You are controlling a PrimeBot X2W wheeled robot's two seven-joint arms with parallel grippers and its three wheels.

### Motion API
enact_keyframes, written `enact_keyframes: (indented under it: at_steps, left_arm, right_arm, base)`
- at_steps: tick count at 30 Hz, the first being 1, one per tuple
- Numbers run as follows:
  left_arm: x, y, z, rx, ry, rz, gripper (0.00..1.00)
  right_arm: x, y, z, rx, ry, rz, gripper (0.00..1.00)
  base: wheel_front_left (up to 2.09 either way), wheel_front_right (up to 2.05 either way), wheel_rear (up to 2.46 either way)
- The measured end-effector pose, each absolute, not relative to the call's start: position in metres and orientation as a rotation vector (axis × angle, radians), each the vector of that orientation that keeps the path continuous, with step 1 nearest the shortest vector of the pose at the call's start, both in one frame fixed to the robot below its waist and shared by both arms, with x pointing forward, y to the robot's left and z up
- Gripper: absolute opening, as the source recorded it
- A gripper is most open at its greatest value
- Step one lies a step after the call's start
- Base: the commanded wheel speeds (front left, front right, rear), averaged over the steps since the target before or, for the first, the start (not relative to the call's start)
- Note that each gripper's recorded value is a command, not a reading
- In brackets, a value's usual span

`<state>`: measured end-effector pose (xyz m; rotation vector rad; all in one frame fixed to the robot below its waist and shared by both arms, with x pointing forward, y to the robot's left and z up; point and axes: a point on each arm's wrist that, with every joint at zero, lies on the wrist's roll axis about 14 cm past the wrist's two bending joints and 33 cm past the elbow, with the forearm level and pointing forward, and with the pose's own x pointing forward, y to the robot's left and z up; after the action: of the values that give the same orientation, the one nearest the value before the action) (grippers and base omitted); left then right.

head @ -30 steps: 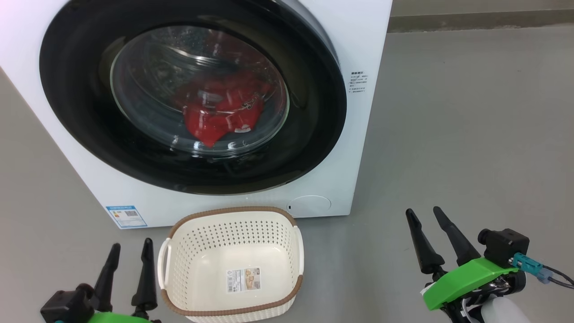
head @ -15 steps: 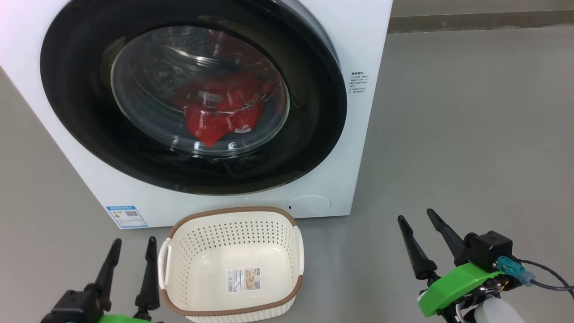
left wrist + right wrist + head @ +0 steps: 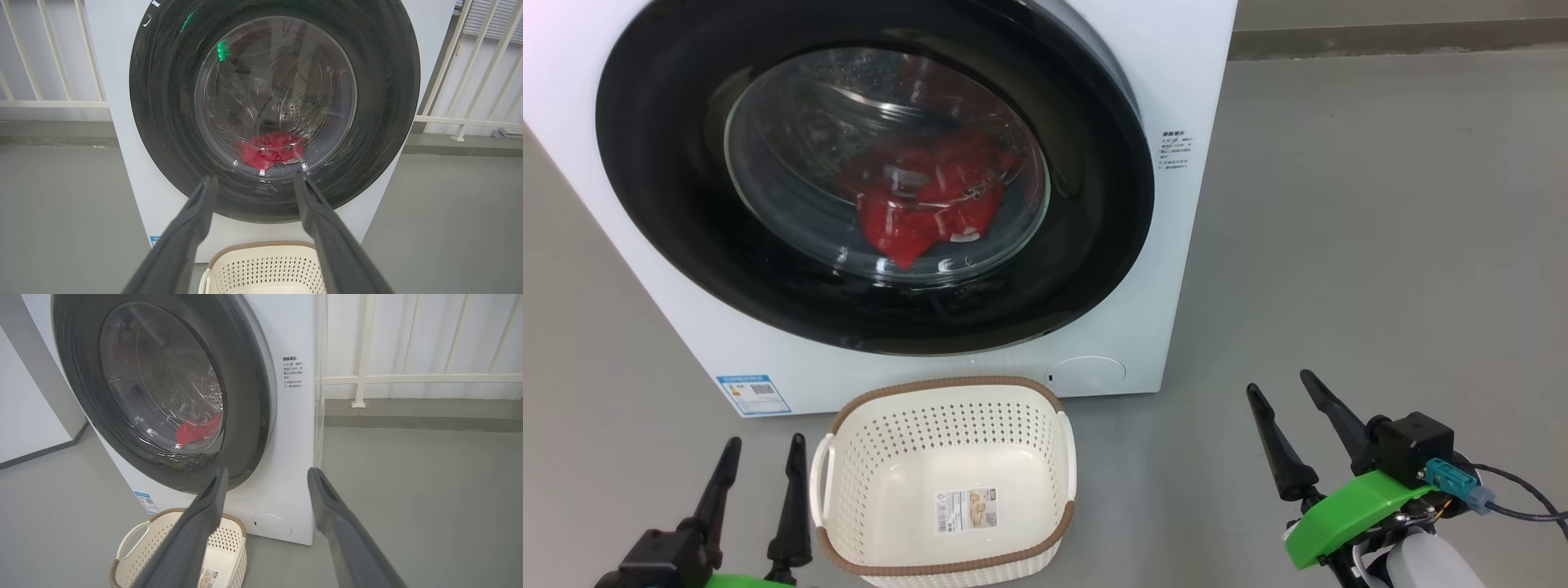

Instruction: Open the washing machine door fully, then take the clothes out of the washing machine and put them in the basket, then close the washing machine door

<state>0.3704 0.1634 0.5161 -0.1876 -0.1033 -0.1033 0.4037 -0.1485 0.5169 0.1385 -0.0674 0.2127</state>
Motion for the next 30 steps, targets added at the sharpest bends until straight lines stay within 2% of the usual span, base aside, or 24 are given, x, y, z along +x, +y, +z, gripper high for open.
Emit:
enact_keyframes:
  at_steps: [30]
  left_arm:
    - [0.3699, 0.1651, 0.5108, -0.19, -0.087, -0.096, 1.0]
  right_arm:
    - [0.4057, -0.1508, 0.5165, 0.143, -0.067, 0.204, 1.0]
  base:
    - [0.0, 0.0, 0.0]
